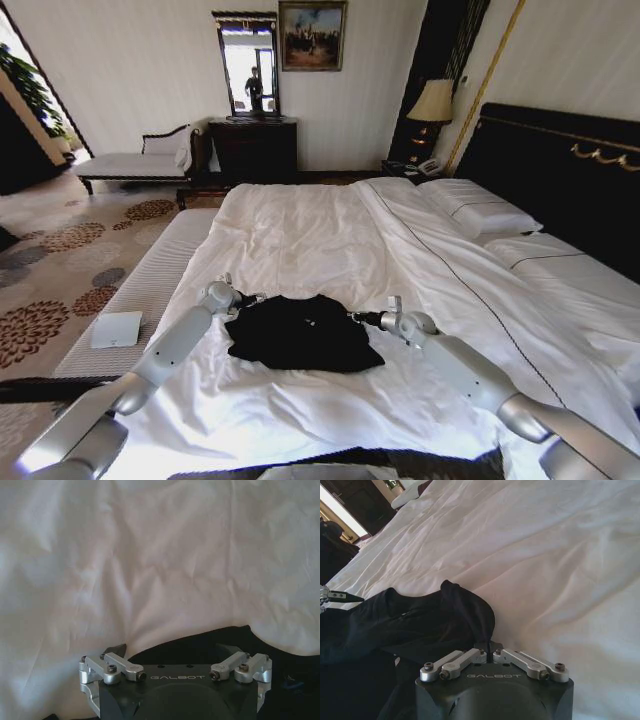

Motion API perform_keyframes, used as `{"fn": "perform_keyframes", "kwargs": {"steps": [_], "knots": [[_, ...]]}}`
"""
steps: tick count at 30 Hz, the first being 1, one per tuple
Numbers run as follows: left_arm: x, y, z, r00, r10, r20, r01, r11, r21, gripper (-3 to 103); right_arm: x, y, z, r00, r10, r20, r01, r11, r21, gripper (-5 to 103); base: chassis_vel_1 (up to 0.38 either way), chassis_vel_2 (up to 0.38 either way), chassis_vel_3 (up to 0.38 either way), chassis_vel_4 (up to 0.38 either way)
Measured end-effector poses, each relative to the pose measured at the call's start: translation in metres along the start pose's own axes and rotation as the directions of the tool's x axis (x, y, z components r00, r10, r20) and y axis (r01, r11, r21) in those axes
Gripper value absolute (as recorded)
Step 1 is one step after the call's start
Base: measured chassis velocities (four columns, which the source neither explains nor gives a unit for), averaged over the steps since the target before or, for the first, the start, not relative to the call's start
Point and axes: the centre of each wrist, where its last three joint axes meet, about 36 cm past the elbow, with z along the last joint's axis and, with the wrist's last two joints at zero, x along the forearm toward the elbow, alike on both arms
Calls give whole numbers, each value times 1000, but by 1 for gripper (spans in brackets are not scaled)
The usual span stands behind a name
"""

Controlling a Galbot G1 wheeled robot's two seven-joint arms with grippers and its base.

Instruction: Fold the clothes on the bed.

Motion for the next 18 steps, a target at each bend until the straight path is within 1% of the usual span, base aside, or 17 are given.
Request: {"fn": "perform_keyframes", "kwargs": {"steps": [1, 2, 3, 4, 5, 7, 8, 9, 10, 11, 13, 17, 18], "knots": [[-1, 1, 1, 1000, -6, -3, 6, 1000, 0, 100, -1, 0, 0, 1000, 3, 0, -3, 1000, 5, 1, 0, 0, 0, 0], [-1, 1, 1, 1000, -6, -3, 6, 1000, 0, 100, -1, 0, 0, 1000, 3, 0, -3, 1000, 5, 1, 0, 0, 0, 0], [-1, 2, 2, 1000, -8, -4, 8, 1000, 0, 95, -1, 0, 1, 1000, 5, 1, -5, 1000, 9, 1, 0, 0, 0, 0], [-2, 3, 3, 1000, -15, -4, 15, 1000, -1, 95, -2, 0, 1, 1000, 7, 0, -7, 1000, 12, 1, 0, 0, 0, 0], [-4, 5, 3, 1000, -24, -4, 24, 1000, -2, 85, -2, 0, 2, 1000, 9, -1, -9, 1000, 14, 1, 0, 0, 0, 0], [-4, 6, 4, 1000, -26, -4, 26, 1000, -3, 85, -3, 0, 2, 1000, 9, -2, -9, 1000, 15, 1, 0, 0, 0, 0], [-4, 6, 4, 1000, -24, -3, 24, 1000, -4, 80, -3, 0, 3, 1000, 10, -2, -9, 1000, 15, 1, 0, 0, 0, 0], [-4, 7, 4, 1000, -24, -3, 24, 1000, -5, 80, -4, 0, 3, 1000, 9, -2, -9, 1000, 15, 1, 0, 0, 0, 0], [-4, 8, 4, 1000, -22, -2, 22, 1000, -6, 74, -4, 0, 3, 1000, 10, -3, -9, 1000, 14, 1, 0, 0, 0, 0], [-4, 8, 5, 1000, -20, -2, 20, 1000, -7, 64, -5, 1, 4, 1000, 10, -3, -10, 1000, 14, 1, 0, 0, 0, 0], [-4, 8, 5, 1000, -18, -2, 18, 1000, -8, 64, -5, 1, 4, 1000, 10, -3, -10, 1000, 14, 1, 0, 0, 0, 0], [-2, 8, 7, 1000, -12, -3, 12, 1000, -14, 42, -5, 1, 4, 1000, 11, -3, -11, 1000, 13, 1, 0, 0, 0, 0], [-2, 8, 7, 1000, -12, -3, 12, 1000, -14, 42, -5, 1, 4, 1000, 11, -3, -11, 1000, 13, 1, 0, 0, 0, 0]]}}
